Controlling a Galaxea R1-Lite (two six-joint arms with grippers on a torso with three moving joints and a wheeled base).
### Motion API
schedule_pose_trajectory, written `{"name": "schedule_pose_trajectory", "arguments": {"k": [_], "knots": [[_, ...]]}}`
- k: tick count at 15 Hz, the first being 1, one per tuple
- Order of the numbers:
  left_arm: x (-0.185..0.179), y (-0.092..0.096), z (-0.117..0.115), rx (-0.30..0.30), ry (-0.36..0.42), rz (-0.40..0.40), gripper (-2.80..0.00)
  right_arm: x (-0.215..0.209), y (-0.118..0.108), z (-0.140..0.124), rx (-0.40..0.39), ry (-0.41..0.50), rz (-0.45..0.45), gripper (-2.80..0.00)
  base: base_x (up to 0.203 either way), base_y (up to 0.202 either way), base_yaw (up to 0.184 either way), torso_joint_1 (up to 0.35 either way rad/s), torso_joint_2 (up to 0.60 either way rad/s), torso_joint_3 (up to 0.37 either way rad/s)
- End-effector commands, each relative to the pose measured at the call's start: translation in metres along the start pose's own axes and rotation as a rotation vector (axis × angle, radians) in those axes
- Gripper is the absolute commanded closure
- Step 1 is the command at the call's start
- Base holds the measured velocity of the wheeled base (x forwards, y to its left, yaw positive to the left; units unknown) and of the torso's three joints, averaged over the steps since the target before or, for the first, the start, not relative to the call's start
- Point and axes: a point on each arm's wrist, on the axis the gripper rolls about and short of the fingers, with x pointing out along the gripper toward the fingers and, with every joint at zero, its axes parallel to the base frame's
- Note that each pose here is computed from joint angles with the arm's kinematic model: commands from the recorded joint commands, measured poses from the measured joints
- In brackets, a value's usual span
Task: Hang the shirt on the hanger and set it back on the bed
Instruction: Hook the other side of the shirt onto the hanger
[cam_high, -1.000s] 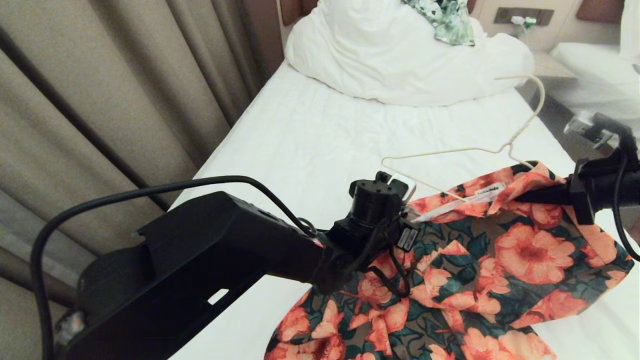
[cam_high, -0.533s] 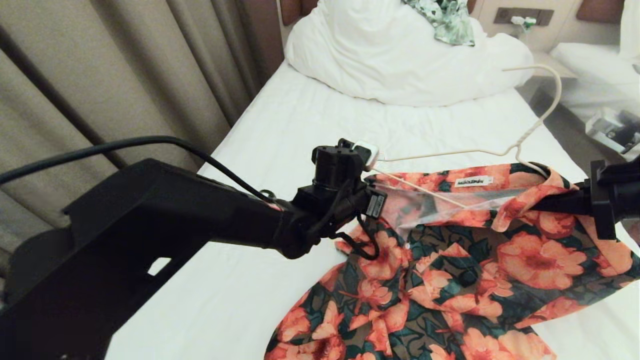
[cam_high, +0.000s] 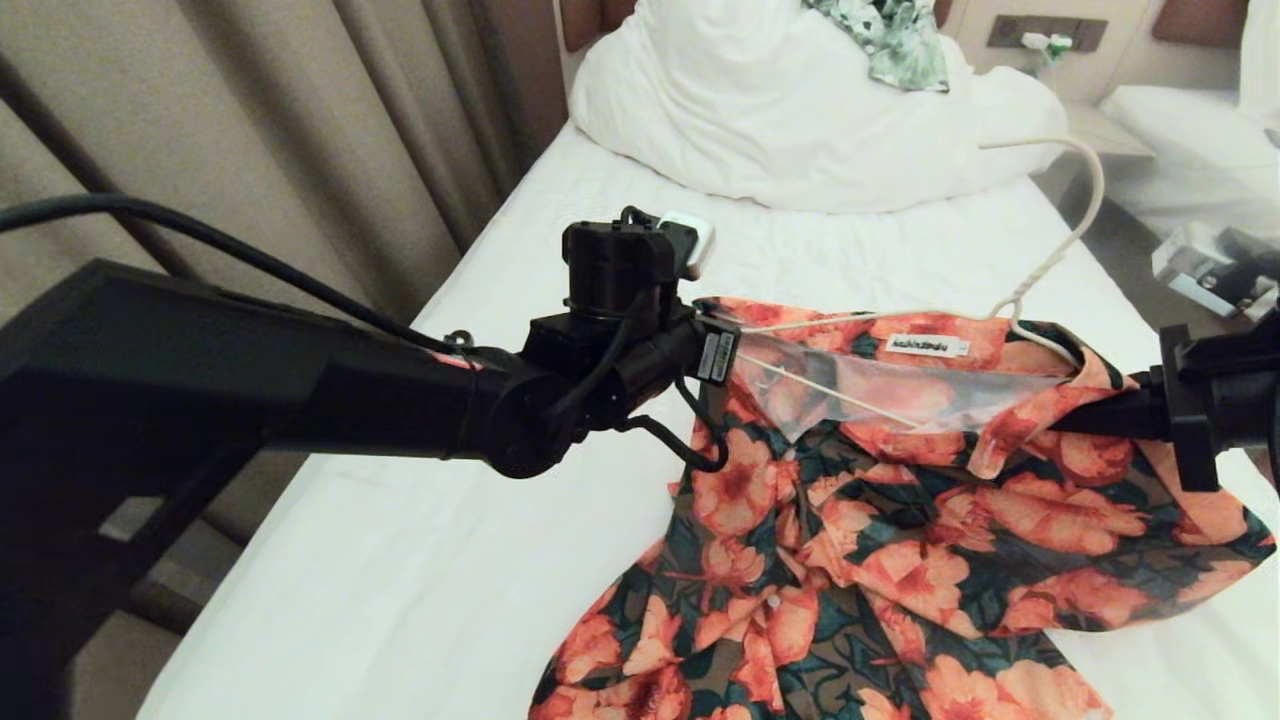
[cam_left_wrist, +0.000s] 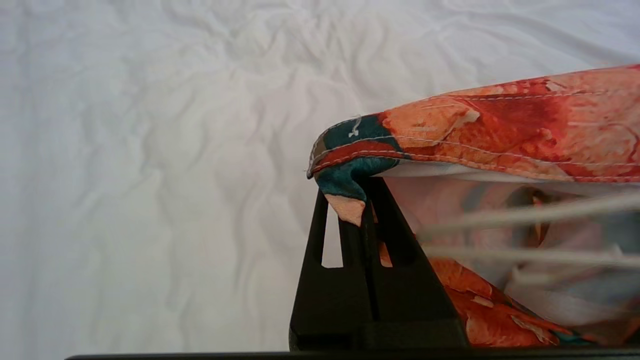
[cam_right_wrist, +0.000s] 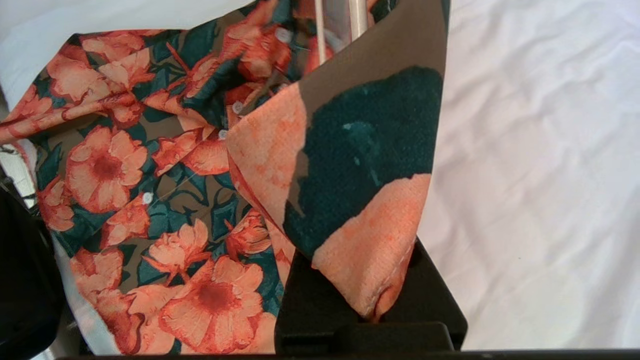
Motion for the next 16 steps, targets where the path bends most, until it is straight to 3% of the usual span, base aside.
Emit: {"name": "schedule_pose_trajectory", "arguments": {"k": [1,7,10,13,16], "knots": [[-0.011,0.004,0.009,0.012,-0.021,0.010,0.00,-0.001,-0.004,-0.001,0.006,0.002,-0.009,0.00,0.000,0.000,0.000,0.000,0.00,0.000],[-0.029,-0.003,0.030,0.004,-0.074,-0.012,0.00,0.001,-0.012,-0.002,0.014,0.006,-0.021,0.00,0.000,0.000,0.000,0.000,0.00,0.000],[-0.046,-0.019,0.044,0.001,-0.107,-0.060,0.00,0.005,-0.010,0.005,-0.003,-0.006,-0.006,0.00,0.000,0.000,0.000,0.000,0.00,0.000],[-0.067,-0.047,0.060,0.000,-0.146,-0.144,0.00,0.008,-0.006,0.018,-0.035,-0.034,0.017,0.00,0.000,0.000,0.000,0.000,0.00,0.000],[-0.077,-0.059,0.068,-0.003,-0.172,-0.177,0.00,0.006,0.002,0.027,-0.062,-0.060,0.036,0.00,0.000,0.000,0.000,0.000,0.00,0.000]]}}
